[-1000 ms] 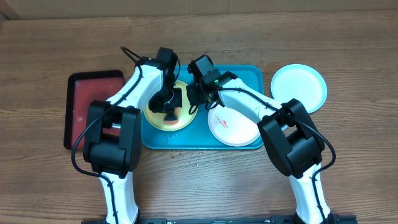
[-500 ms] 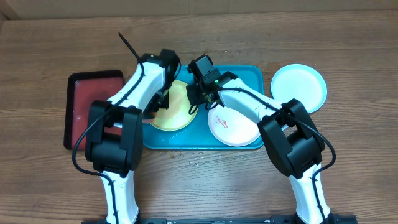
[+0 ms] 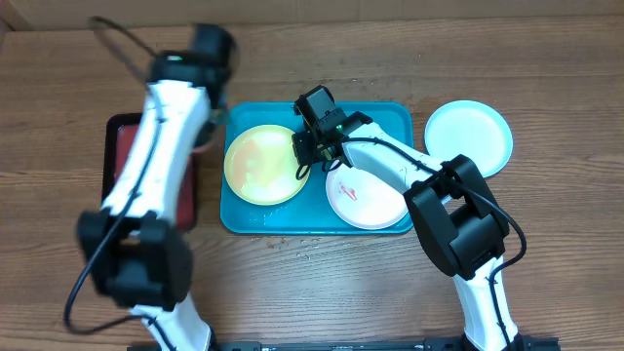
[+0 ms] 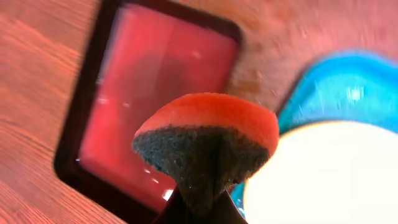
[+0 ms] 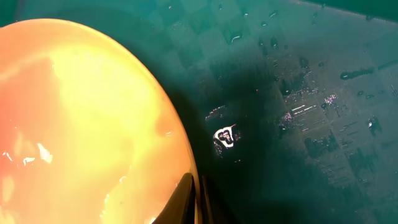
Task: Clean dirty plates on tray and stack at the side
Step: 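Return the sponge to the red tray with the left gripper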
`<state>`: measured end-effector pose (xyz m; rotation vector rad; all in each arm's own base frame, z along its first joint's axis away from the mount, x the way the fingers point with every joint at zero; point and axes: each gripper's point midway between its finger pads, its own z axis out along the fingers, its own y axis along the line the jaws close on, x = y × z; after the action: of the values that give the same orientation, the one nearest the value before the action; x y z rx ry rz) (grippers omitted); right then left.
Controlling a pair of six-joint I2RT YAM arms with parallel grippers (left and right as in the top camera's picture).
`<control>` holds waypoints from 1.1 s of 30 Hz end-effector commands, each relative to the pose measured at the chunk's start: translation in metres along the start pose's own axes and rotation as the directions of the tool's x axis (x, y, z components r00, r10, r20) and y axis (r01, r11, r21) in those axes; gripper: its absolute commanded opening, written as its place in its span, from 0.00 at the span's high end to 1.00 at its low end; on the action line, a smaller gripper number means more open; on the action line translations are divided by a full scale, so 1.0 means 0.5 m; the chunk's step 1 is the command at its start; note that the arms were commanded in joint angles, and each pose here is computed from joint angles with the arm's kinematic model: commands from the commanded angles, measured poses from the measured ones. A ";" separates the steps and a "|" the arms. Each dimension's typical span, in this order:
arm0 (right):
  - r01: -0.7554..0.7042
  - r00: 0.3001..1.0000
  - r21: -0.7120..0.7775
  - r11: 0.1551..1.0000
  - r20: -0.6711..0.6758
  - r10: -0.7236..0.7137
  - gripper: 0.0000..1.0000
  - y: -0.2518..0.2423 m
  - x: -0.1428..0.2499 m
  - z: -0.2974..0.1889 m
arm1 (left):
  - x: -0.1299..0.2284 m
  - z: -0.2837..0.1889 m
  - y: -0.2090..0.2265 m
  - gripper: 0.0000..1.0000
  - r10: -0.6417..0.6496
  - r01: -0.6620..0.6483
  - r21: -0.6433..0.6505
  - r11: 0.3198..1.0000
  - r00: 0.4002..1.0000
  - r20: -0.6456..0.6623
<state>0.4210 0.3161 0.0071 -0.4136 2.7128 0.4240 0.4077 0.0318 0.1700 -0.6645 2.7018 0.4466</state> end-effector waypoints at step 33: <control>-0.009 0.997 0.098 0.995 -0.074 0.016 0.96 -0.053 0.057 0.037 | 0.050 0.295 0.143 0.58 -0.156 0.199 0.051 0.979 0.882 -0.444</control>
<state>0.4211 0.3161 0.0071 -0.4140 2.7122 0.4236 0.3826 0.1359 0.0376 -1.0961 3.0209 0.1477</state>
